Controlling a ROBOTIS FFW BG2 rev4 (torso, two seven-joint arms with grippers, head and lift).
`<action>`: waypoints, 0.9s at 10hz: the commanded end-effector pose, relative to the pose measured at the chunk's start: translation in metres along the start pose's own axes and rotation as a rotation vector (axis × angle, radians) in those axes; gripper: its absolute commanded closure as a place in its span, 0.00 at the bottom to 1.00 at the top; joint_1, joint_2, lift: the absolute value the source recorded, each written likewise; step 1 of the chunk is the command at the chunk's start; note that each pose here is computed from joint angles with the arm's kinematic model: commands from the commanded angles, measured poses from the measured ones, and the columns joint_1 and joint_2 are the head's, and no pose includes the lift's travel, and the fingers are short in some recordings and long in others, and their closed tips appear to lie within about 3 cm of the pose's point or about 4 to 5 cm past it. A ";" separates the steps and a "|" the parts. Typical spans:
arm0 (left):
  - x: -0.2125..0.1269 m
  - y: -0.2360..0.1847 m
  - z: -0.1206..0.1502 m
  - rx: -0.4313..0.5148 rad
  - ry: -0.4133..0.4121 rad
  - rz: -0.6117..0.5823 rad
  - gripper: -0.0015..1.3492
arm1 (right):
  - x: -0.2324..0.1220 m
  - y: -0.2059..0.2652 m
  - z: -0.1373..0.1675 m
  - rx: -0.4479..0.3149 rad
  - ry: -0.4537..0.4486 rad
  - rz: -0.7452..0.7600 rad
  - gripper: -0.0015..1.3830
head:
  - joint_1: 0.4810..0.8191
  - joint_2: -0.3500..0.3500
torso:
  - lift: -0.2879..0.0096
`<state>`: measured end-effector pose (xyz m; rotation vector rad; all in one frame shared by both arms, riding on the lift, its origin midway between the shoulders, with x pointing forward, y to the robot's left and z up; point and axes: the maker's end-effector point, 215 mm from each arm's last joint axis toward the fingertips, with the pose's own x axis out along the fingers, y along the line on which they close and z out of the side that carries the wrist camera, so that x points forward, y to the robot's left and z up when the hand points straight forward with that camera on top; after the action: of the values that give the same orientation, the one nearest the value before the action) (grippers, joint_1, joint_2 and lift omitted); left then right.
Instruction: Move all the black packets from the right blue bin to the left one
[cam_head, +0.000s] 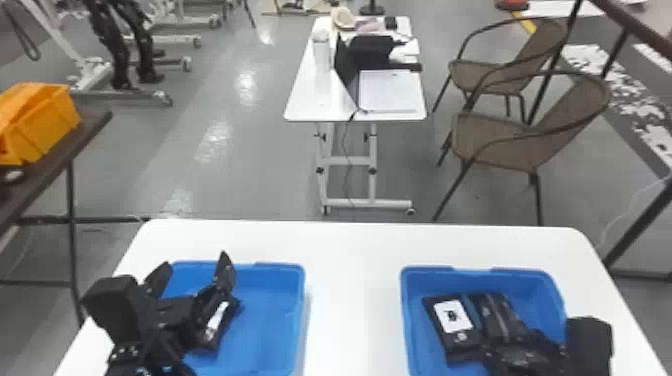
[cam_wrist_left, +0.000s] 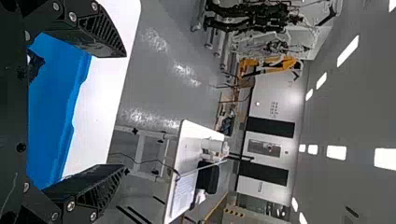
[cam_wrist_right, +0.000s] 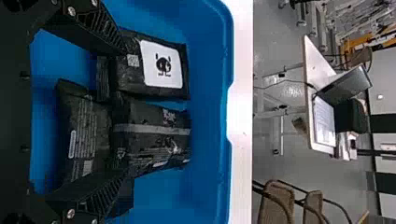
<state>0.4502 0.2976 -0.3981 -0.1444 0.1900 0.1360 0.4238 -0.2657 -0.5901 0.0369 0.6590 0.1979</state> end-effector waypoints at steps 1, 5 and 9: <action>0.000 -0.003 -0.001 -0.009 0.003 -0.006 0.14 | 0.007 -0.016 0.006 -0.014 -0.003 -0.035 0.12 | 0.63 0.56 | 0.97; 0.000 0.000 0.001 -0.013 -0.005 -0.007 0.14 | 0.021 -0.041 0.017 -0.018 -0.015 -0.080 0.12 | 0.63 0.50 | 0.97; 0.000 0.000 0.003 -0.010 -0.010 -0.010 0.14 | 0.042 -0.023 0.007 0.013 0.008 -0.017 0.17 | 0.63 0.51 | 0.97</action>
<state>0.4506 0.2981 -0.3949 -0.1537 0.1786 0.1259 0.4631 -0.2824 -0.6076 0.0347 0.6617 0.1712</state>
